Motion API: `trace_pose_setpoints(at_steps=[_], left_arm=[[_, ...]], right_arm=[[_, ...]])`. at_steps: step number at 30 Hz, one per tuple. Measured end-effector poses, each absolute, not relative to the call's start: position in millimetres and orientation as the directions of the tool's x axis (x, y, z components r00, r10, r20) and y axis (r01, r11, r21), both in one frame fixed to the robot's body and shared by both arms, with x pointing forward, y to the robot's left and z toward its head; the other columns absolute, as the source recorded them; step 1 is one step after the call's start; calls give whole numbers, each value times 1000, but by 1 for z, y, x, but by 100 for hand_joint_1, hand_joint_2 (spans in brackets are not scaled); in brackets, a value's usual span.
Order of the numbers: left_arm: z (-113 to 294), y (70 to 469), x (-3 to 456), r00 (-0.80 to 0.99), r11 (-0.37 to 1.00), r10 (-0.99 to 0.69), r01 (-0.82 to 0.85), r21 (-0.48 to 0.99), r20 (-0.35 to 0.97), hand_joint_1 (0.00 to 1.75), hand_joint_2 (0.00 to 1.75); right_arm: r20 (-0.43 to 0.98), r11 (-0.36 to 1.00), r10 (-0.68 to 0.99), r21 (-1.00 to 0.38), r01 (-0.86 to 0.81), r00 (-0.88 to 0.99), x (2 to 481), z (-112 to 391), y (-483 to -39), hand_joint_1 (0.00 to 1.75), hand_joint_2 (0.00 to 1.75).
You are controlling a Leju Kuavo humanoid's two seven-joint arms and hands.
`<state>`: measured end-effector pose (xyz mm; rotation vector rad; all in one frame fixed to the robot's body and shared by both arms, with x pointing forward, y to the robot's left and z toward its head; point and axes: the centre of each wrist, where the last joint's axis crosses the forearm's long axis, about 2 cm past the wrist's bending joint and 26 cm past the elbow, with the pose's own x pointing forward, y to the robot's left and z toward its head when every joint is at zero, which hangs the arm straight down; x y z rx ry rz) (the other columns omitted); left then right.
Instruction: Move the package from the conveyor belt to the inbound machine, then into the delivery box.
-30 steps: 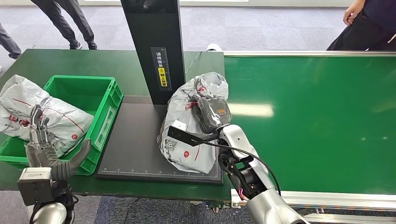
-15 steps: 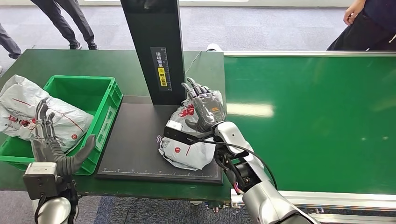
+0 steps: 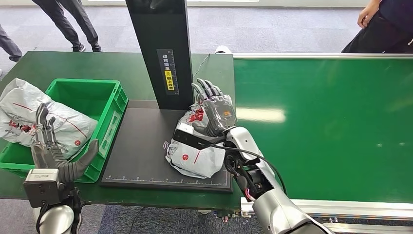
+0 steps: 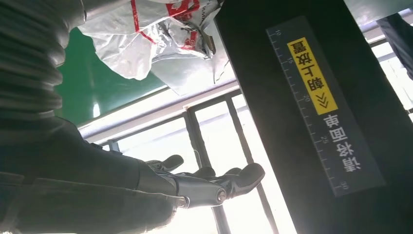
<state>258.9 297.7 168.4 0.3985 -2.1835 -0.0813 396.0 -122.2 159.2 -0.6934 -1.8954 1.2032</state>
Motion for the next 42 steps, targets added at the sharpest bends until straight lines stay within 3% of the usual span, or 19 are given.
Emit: trace_pose_setpoints(at_steps=[16, 22, 27, 35, 42], left_arm=[[168, 298, 258, -551, 945, -314, -256, 202, 773, 0, 175], [163, 303, 247, -539, 940, -327, -268, 210, 776, 0, 175], [155, 304, 235, -532, 936, -339, -274, 221, 776, 0, 175], [146, 299, 210, -512, 936, -333, -281, 212, 792, 0, 175], [147, 285, 208, -521, 954, -285, -233, 187, 805, 0, 175]], right_arm=[[353, 442, 765, -896, 41, -538, 394, 154, -127, 0, 175], [406, 519, 738, -852, 68, -539, 373, 140, -144, 0, 175], [391, 540, 729, -833, 122, -562, 354, 157, -167, 0, 175], [586, 831, 482, -542, 128, -651, 295, 168, -220, 0, 175], [697, 997, 36, -76, -25, -716, 235, 165, -236, 0, 175]])
